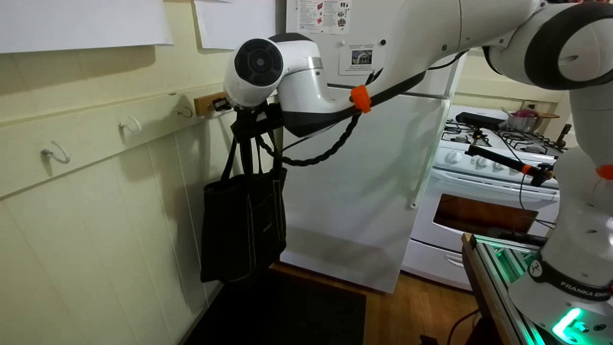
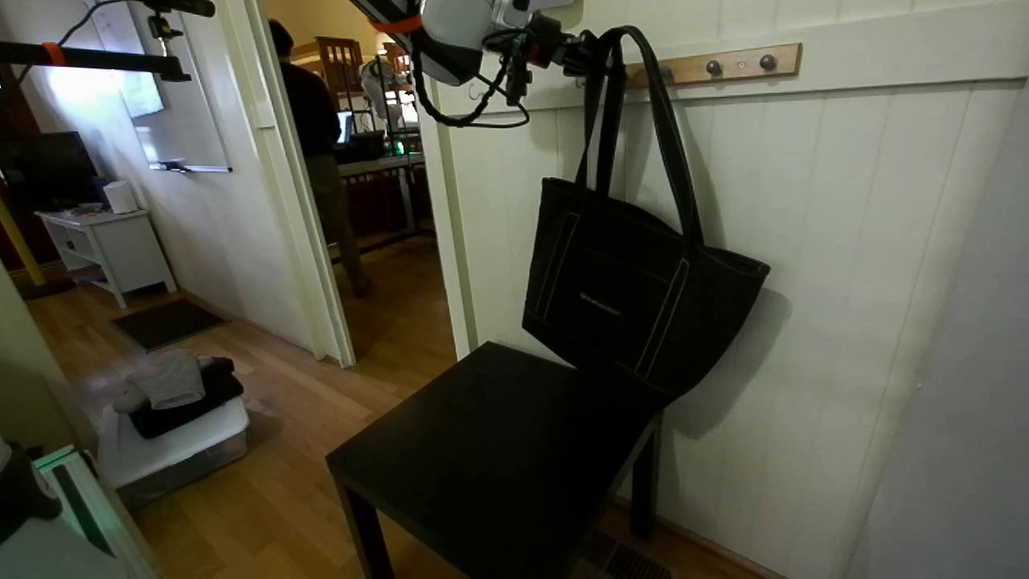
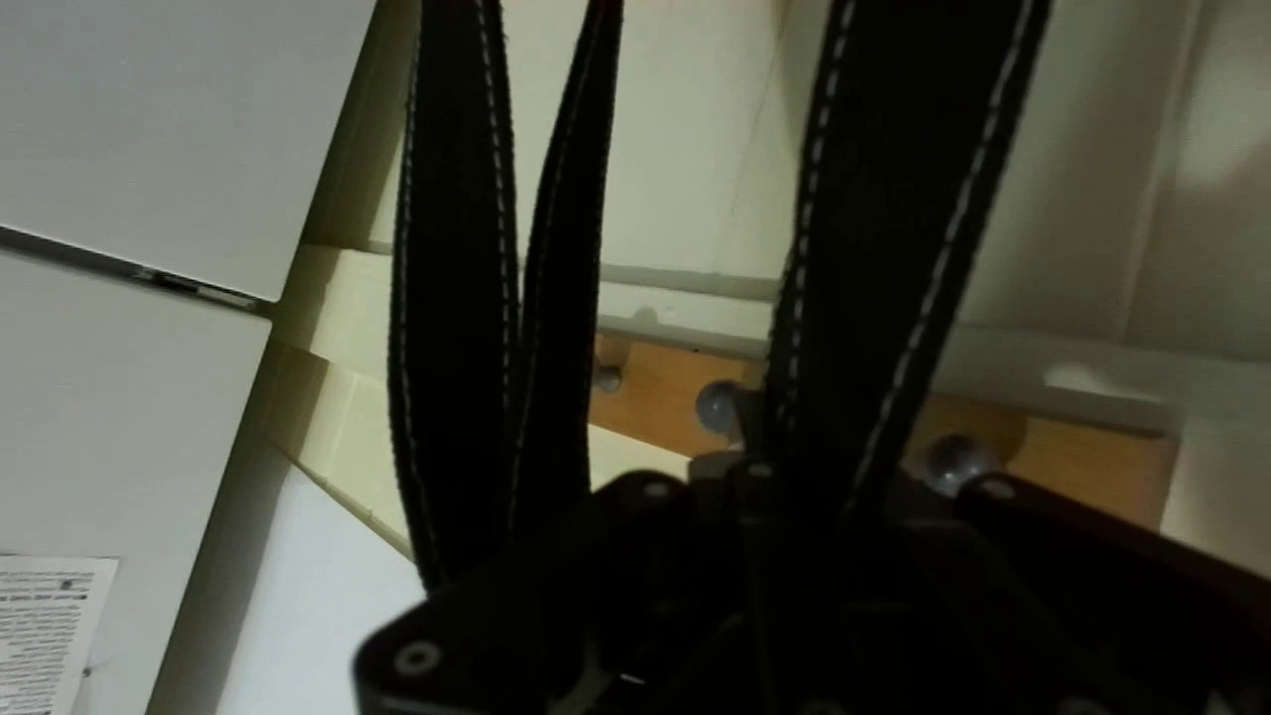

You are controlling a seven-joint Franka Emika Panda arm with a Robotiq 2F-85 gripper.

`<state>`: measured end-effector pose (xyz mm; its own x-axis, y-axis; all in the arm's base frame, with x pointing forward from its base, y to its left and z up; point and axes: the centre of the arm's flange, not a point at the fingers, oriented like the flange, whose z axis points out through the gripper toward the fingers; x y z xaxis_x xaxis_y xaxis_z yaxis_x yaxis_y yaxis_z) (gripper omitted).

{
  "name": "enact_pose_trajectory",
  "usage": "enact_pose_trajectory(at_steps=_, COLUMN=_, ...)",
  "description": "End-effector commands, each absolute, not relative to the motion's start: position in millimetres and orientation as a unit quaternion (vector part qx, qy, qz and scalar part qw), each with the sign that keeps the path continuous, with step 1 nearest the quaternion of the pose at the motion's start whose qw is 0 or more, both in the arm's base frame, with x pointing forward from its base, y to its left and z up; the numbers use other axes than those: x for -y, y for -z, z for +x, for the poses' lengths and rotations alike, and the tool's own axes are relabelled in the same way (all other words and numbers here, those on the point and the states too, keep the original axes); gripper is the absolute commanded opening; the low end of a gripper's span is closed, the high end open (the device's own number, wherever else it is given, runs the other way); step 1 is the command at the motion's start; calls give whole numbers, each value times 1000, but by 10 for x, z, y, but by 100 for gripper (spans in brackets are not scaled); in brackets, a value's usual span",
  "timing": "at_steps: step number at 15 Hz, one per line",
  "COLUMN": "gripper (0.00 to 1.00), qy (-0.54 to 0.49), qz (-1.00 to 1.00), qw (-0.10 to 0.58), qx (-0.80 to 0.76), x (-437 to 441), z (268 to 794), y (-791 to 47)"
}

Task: Move the bag to the second hook from the initial one

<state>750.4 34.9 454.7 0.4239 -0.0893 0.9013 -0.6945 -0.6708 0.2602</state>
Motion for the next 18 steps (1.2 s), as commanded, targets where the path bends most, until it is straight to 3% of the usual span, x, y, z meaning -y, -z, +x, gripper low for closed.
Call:
enact_pose_trajectory(at_steps=1, gripper=2, qy=-467, qz=808, qw=300, qx=199, x=-188, z=7378, y=-4726)
enact_pose_trajectory(at_steps=9, gripper=2, qy=-428, qz=856, qw=271, qx=106, x=15, z=7454, y=-4745)
enact_pose_trajectory(at_steps=18, gripper=2, qy=-380, qz=882, qw=253, qx=118, x=151, z=7555, y=-4856)
